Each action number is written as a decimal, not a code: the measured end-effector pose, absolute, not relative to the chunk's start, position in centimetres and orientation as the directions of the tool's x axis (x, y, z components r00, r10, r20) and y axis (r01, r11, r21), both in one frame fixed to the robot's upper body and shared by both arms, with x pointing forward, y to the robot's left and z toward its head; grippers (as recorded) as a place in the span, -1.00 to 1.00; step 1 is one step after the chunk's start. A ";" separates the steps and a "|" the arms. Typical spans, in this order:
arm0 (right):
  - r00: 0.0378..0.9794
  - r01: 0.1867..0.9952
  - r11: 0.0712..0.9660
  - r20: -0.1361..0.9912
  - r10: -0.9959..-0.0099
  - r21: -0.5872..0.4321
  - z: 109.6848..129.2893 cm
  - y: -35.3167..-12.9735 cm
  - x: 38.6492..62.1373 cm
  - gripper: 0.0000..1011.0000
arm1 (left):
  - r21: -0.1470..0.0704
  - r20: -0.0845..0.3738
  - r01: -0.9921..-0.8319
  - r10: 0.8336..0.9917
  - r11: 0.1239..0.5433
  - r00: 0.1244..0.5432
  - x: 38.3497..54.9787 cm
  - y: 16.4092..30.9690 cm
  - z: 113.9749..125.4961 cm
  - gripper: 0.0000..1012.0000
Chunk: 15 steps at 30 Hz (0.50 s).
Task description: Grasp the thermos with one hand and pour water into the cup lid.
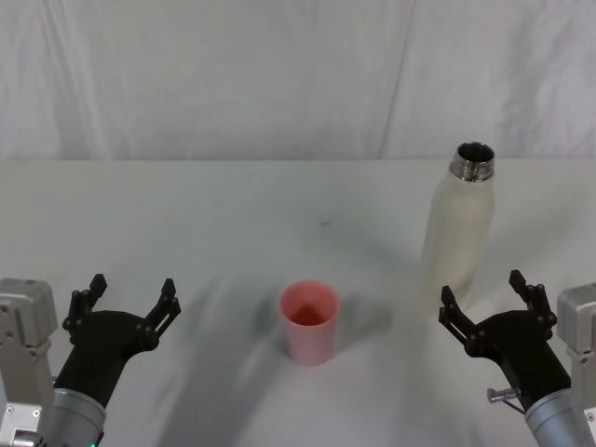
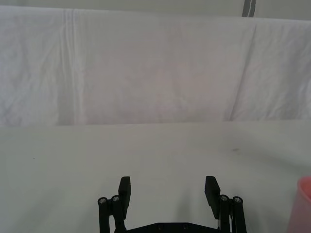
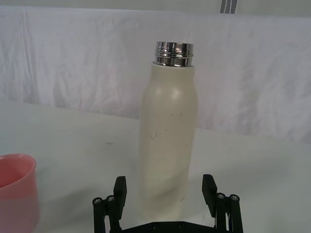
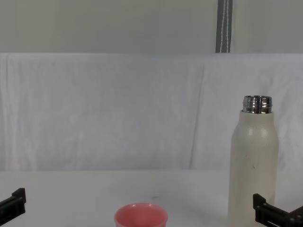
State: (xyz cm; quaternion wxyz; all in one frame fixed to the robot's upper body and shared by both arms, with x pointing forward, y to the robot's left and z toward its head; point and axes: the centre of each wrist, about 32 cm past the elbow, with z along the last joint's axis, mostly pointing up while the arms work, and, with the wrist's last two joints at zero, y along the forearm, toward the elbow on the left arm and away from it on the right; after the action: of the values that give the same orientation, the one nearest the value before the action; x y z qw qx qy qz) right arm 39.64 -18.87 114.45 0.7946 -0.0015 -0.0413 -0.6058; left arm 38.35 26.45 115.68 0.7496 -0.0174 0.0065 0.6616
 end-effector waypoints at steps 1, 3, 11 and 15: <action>0.263 0.963 0.266 0.067 -0.963 0.048 114.4 -18.9 39.6 0.98 | -0.018 -0.033 -0.992 0.992 0.124 0.125 38.4 26.5 115.7 0.98; 0.263 0.963 0.266 0.067 -0.962 0.048 114.4 -18.9 39.6 0.98 | -0.018 -0.033 -0.992 0.992 0.124 0.125 38.4 26.5 115.7 0.98; 0.263 0.963 0.266 0.067 -0.963 0.048 114.4 -18.9 39.6 0.98 | -0.017 -0.033 -0.992 0.992 0.124 0.125 38.4 26.5 115.7 0.98; 0.263 0.963 0.266 0.067 -0.963 0.048 114.4 -18.9 39.6 0.98 | -0.018 -0.033 -0.992 0.992 0.124 0.125 38.4 26.5 115.7 0.98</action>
State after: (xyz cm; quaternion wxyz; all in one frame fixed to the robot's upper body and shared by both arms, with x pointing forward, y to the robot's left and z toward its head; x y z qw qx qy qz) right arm 39.64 -18.87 114.45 0.7946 -0.0015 -0.0413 -0.6058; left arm 38.35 26.45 115.68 0.7496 -0.0174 0.0064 0.6616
